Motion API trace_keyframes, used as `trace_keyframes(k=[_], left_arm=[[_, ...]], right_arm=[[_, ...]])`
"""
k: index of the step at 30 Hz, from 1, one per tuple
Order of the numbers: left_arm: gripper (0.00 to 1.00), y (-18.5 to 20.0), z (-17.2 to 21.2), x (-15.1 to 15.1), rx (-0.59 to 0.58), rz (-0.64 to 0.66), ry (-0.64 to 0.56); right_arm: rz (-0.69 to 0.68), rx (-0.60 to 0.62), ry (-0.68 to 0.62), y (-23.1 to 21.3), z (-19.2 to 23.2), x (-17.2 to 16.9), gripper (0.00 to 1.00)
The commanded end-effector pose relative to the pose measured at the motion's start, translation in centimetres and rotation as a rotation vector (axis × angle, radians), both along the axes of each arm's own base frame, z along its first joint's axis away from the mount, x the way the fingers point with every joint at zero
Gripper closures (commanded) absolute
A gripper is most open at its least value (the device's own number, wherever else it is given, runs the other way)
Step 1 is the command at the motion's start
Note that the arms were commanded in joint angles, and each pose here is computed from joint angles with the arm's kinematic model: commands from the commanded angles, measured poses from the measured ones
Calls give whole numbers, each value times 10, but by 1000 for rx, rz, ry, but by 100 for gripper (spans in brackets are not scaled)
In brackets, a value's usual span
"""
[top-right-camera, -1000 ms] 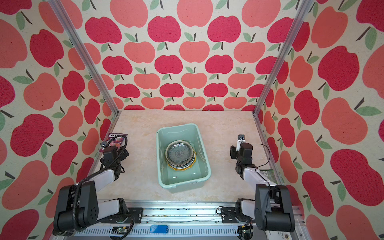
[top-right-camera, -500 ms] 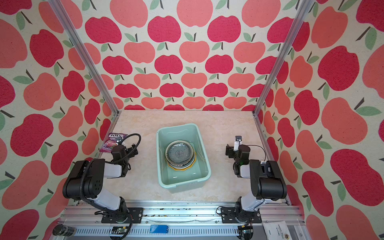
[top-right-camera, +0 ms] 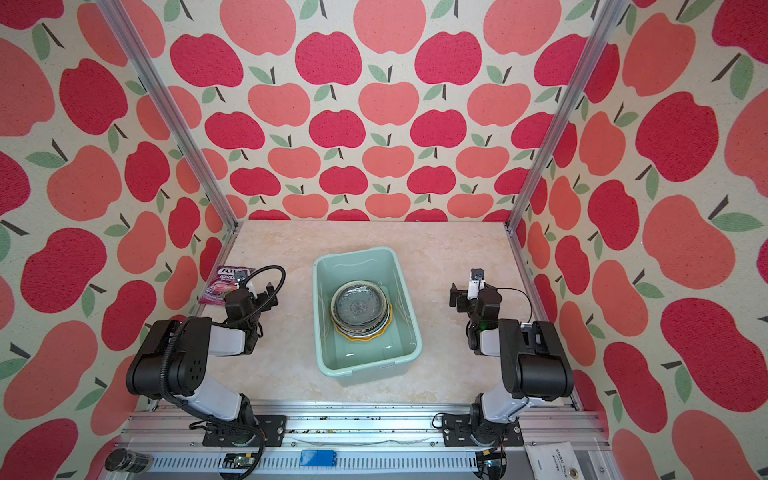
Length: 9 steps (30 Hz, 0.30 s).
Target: Place the plates into the plastic bin on the countertop
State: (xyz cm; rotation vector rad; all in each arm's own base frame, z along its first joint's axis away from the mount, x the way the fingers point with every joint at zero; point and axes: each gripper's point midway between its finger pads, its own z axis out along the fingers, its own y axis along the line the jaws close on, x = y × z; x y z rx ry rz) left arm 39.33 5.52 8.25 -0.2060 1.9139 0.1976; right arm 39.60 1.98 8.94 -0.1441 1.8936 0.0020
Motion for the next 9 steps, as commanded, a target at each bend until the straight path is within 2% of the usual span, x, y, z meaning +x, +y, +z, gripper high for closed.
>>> trace_keyframes(k=[1, 9], left_arm=[[1, -1, 2, 1, 16, -7, -16], [1, -1, 1, 0, 16, -7, -14]], right_arm=[[41, -9, -1, 7, 0, 3, 1], [47, -8, -12, 8, 2, 1, 1]])
